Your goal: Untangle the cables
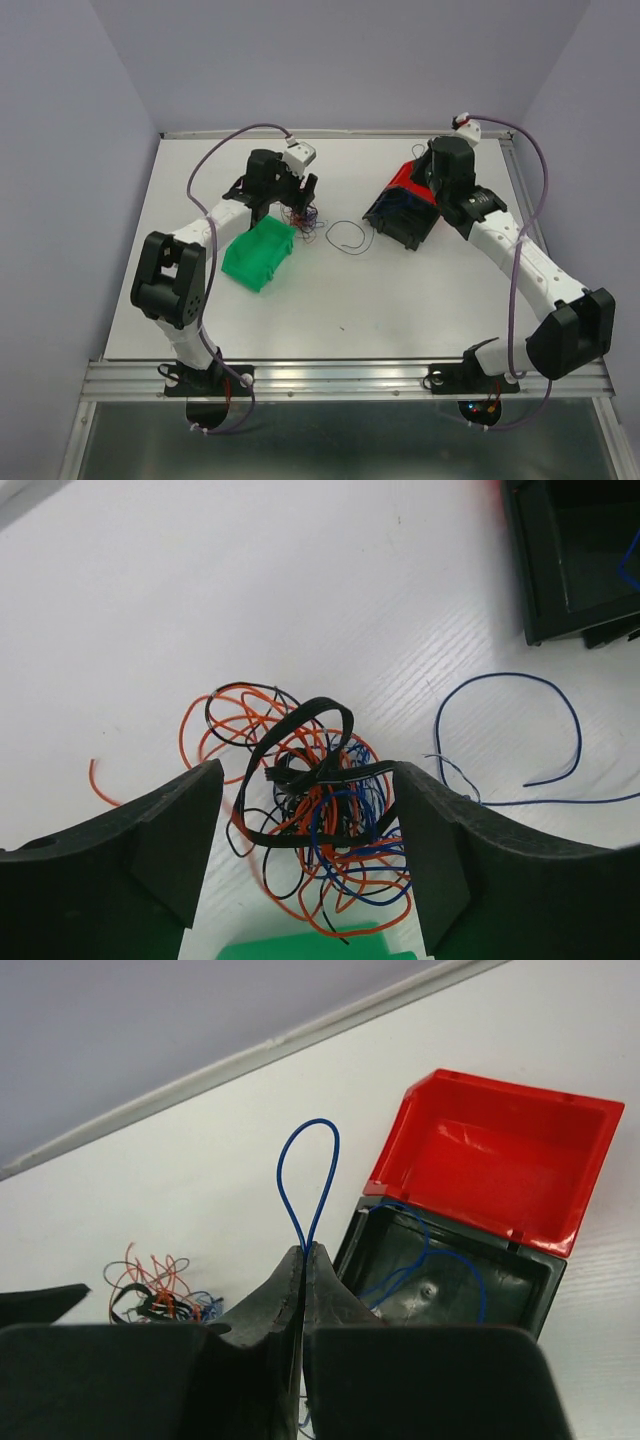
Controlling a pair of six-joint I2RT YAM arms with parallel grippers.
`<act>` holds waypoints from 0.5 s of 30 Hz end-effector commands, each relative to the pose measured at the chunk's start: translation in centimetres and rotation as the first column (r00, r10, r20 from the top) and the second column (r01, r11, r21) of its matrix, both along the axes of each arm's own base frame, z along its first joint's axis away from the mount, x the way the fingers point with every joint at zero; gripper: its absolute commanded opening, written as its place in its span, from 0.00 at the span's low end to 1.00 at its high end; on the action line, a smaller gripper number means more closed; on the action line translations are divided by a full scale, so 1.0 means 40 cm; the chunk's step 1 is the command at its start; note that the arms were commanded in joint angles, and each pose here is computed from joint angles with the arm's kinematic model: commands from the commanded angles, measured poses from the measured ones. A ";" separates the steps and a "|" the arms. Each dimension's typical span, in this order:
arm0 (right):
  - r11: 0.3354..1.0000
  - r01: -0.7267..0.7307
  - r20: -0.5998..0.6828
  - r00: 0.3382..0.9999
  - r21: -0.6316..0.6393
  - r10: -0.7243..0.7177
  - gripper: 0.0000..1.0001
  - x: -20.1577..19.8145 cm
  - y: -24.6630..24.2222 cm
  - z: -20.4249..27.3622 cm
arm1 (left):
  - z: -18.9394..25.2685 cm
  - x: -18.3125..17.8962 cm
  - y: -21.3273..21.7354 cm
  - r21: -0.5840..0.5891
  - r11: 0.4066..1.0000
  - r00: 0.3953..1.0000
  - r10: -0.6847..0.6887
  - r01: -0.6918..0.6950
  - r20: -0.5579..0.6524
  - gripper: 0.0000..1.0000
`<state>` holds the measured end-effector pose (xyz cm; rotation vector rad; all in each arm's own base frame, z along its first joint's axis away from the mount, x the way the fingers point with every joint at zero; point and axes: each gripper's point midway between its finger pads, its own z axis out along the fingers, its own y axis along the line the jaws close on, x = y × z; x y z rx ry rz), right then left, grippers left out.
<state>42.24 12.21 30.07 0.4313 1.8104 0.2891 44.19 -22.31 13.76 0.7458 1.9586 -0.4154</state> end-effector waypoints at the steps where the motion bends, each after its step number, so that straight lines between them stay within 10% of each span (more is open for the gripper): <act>1: 1.000 0.000 -0.048 0.999 0.010 0.000 0.00 -0.005 0.000 -0.075 | 0.126 -0.003 0.000 -0.034 0.999 0.989 -0.017 0.022 0.146 0.81; 15: 0.996 0.085 -0.231 0.969 -0.011 -0.085 0.00 0.012 -0.067 -0.304 | 0.044 -0.223 -0.230 0.145 0.915 0.905 -0.396 0.375 0.156 0.81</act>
